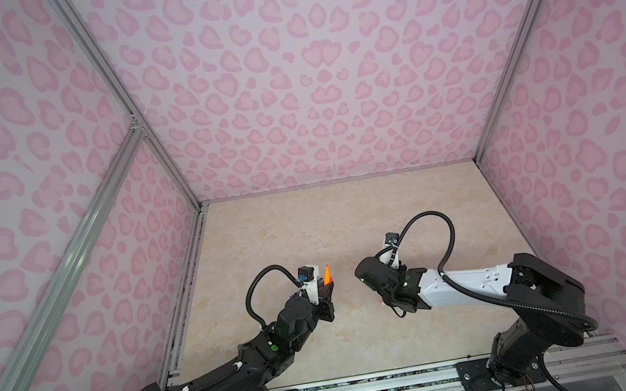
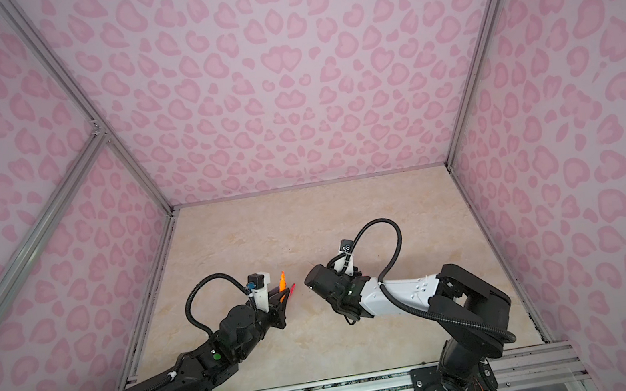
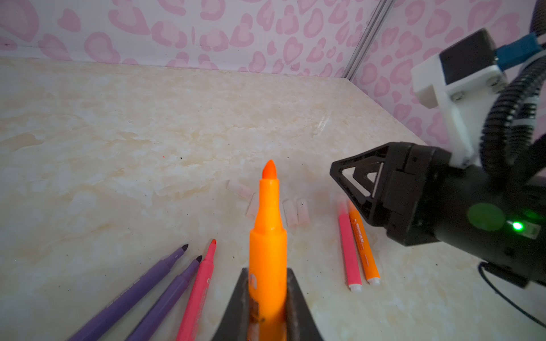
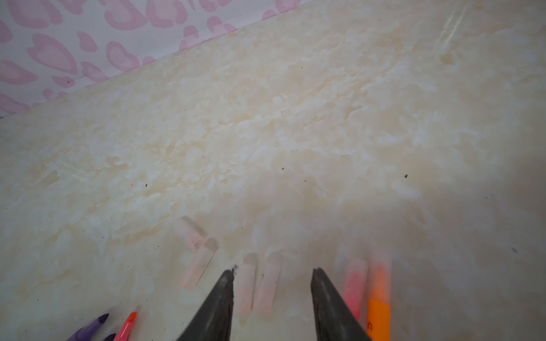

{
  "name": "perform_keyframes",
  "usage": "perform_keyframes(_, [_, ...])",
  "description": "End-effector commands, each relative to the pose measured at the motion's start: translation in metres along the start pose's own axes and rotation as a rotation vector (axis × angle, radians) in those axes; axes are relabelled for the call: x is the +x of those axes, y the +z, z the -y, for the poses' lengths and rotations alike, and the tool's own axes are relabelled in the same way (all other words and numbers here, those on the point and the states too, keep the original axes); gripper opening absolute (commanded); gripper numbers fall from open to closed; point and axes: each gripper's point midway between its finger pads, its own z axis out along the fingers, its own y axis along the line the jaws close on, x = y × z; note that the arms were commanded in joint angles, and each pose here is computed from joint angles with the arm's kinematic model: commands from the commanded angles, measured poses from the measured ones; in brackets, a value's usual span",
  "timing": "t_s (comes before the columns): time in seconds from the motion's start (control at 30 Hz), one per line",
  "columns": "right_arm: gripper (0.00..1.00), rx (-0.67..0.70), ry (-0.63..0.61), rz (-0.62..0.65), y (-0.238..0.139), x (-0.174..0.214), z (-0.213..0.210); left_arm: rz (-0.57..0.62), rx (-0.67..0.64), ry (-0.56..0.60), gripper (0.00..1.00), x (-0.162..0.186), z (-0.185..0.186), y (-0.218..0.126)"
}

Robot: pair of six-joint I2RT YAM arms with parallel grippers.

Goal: Insert the pens into the pen caps
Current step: 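Open the right gripper and move it over the translucent caps, then lower the open right gripper around a translucent cap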

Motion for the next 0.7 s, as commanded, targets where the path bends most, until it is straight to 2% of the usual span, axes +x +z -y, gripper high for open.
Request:
perform_keyframes(0.0, [0.44, 0.002, -0.072, -0.106, 0.014, 0.019, 0.002, 0.014, 0.029, 0.004, 0.03, -0.007, 0.008, 0.002])
perform_keyframes(0.23, [0.41, -0.016, -0.083, -0.282, 0.042, 0.046, 0.001, 0.015, 0.023, 0.009, 0.03, -0.008, 0.007, 0.003])
perform_keyframes(0.67, [0.38, -0.015, -0.1, -0.317, 0.045, 0.061, 0.001, 0.026, 0.013, 0.01, 0.03, -0.009, 0.003, -0.002])
